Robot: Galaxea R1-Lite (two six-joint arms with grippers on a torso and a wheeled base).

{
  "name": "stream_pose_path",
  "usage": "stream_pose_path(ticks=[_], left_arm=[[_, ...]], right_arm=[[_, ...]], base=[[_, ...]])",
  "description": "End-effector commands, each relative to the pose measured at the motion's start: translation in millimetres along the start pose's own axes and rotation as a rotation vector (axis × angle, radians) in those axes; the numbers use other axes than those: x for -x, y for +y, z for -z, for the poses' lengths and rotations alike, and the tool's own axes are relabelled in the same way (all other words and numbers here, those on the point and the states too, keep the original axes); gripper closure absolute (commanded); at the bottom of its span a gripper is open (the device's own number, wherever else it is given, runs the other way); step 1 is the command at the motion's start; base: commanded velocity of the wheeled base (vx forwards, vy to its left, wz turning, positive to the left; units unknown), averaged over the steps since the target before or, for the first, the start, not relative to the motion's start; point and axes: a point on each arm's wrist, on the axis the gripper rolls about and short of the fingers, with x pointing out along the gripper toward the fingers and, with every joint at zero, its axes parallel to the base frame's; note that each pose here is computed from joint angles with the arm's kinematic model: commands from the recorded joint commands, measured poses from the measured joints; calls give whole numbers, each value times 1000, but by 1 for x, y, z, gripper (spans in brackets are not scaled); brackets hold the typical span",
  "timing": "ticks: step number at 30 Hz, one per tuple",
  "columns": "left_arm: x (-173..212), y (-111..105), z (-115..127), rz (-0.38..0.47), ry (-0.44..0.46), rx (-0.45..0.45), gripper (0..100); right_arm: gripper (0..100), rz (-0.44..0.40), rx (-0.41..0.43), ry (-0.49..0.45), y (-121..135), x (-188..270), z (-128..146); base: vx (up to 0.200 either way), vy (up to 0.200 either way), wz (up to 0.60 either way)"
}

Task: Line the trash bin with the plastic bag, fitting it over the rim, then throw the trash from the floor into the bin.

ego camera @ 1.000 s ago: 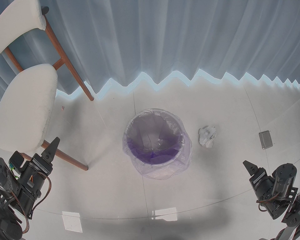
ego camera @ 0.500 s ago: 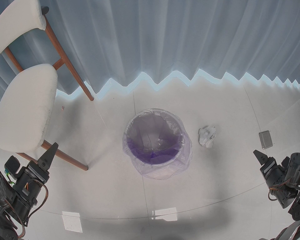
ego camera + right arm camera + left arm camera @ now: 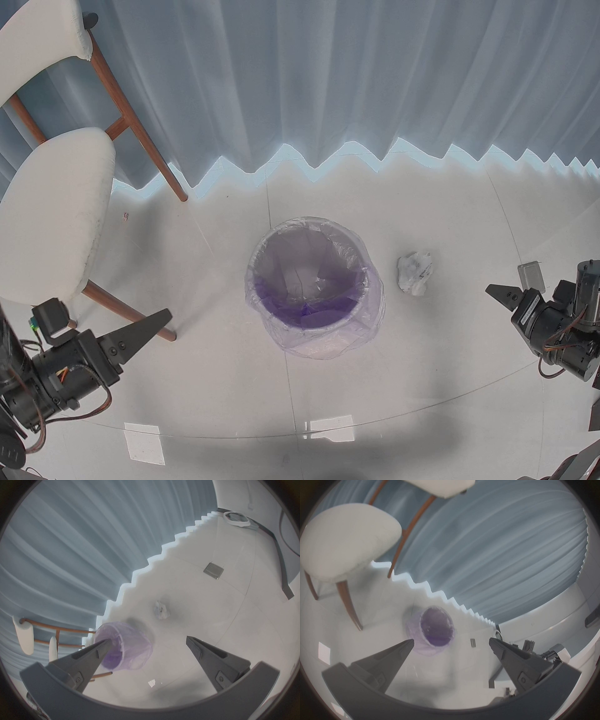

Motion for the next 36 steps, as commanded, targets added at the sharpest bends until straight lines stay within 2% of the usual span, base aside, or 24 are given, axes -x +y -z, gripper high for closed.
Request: stream_pose_path(ticks=[1,6,11,15,17,20,22,24,28,32,34,35,36], left_arm=[[-52,-1,-27,13,172,2,0],[-80,-5,-38,8,205,-1,0],[-107,3,-33,-23,242,12,0],[-136,16,5,-147,342,26,0],[-143,20,13,-185,356,28,0],[-175,42,41,-360,377,43,0],[-188,50,55,-429,394,50,0],[-195,54,65,-456,415,63,0],[-211,54,76,-478,419,155,0],[-230,59,85,-576,459,267,0],[-240,57,84,-617,452,331,0],[-240,57,84,-617,452,331,0],[-250,54,85,-637,442,387,0]], right_arm=[[0,-142,11,4,16,29,-8],[0,-125,23,28,11,29,-3],[0,-126,27,47,10,28,-2],[0,-104,41,69,8,28,0],[0,-106,45,68,9,27,0],[0,-111,62,63,11,26,-2],[0,-109,63,64,11,26,-1],[0,-107,63,66,10,26,-1],[0,-109,57,64,9,27,0],[0,-108,47,63,9,27,-1],[0,-104,48,68,8,27,0],[0,-104,48,68,8,27,0],[0,-101,48,70,6,28,1]], base=[[200,0,0],[200,0,0],[0,0,0],[0,0,0],[0,0,0],[0,0,0],[0,0,0],[0,0,0],[0,0,0],[0,0,0],[0,0,0],[0,0,0],[0,0,0]])
